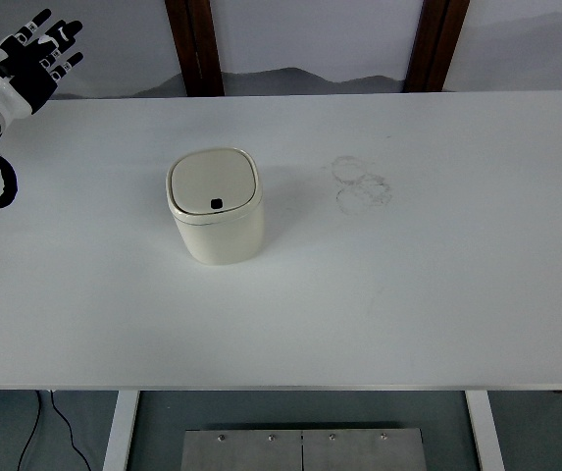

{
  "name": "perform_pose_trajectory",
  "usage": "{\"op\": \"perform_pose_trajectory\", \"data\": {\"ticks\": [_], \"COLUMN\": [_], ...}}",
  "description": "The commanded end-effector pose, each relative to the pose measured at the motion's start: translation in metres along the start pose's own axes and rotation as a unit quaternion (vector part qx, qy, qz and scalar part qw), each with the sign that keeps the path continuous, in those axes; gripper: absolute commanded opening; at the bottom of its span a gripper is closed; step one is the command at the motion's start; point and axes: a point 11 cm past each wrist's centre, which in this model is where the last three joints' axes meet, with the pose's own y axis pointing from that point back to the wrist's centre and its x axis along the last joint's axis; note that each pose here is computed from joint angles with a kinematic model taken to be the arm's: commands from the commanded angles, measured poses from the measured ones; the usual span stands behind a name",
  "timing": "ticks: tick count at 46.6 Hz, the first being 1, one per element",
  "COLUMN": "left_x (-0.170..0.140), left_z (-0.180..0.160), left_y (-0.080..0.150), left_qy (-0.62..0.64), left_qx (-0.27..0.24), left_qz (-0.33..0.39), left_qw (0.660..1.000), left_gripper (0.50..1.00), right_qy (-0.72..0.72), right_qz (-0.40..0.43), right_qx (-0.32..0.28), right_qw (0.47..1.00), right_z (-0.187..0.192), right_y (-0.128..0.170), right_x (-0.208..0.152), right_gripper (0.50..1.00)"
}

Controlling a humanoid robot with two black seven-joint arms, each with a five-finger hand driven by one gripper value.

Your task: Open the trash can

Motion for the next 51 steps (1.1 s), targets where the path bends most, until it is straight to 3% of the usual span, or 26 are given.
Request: {"op": "perform_pose_trajectory", "data": {"ticks": [1,51], "left_x": [0.0004,-0.0014], "left_z": [-0.0005,-0.0086], "left_y": [0.0002,-0.0004], "left_qy": [0.000,0.010], "left_qx": [0.000,0.005], "left_qz": [0.000,-0.001], "left_qw": [1.000,1.000], "left_gripper": [1.000,1.000], "right_qy": [0.000,0.000], "right_qz": [0.000,0.000], "right_qx": [0.000,0.000], "right_qw": [1.000,1.000], "right_z": [0.0000,0.0000], "right_y": [0.0000,0.0000], "right_x": [0.0001,0.0001], "right_gripper": [0.995,0.995]}}
